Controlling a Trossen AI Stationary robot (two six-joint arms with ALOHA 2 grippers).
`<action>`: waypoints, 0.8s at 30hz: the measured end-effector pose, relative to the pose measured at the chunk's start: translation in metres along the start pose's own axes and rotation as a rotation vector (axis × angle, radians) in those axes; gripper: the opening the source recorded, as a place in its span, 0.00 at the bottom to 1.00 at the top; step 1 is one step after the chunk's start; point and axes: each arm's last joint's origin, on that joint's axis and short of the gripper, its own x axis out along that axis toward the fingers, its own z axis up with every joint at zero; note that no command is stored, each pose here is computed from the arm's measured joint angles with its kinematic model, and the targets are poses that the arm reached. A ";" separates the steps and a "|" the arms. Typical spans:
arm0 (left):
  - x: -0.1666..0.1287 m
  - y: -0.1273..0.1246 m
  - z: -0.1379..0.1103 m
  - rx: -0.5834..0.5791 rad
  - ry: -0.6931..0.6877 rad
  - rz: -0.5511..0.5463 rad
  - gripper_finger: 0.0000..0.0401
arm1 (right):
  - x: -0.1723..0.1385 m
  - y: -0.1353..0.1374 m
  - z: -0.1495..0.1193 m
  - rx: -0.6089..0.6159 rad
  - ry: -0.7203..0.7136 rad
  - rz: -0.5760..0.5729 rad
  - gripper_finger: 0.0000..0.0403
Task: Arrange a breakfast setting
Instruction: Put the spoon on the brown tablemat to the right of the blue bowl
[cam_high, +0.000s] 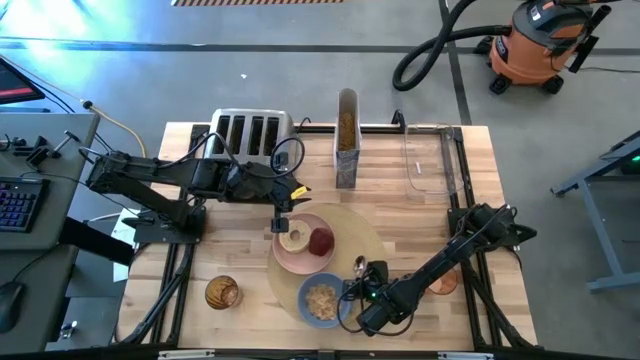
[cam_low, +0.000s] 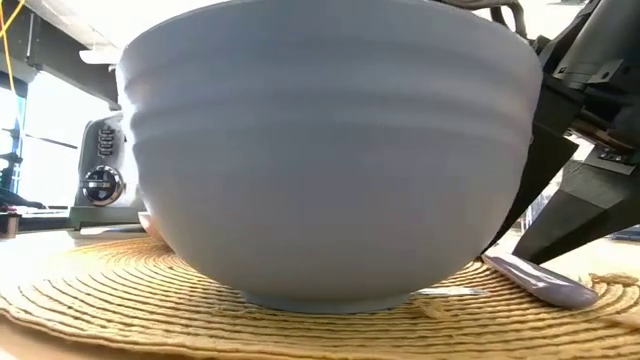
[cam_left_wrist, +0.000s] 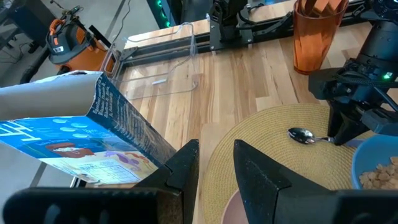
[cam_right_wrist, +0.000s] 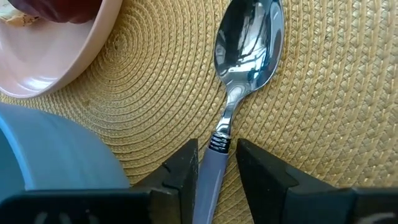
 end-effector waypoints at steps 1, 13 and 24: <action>0.000 0.000 0.000 0.000 0.000 0.000 0.22 | 0.000 0.000 0.000 -0.003 0.000 -0.003 0.27; 0.000 0.000 0.000 -0.001 0.000 0.000 0.22 | -0.012 0.004 0.005 -0.086 0.040 0.006 0.27; 0.000 0.000 0.000 -0.002 0.000 0.000 0.22 | -0.012 0.007 0.003 -0.102 0.067 0.023 0.21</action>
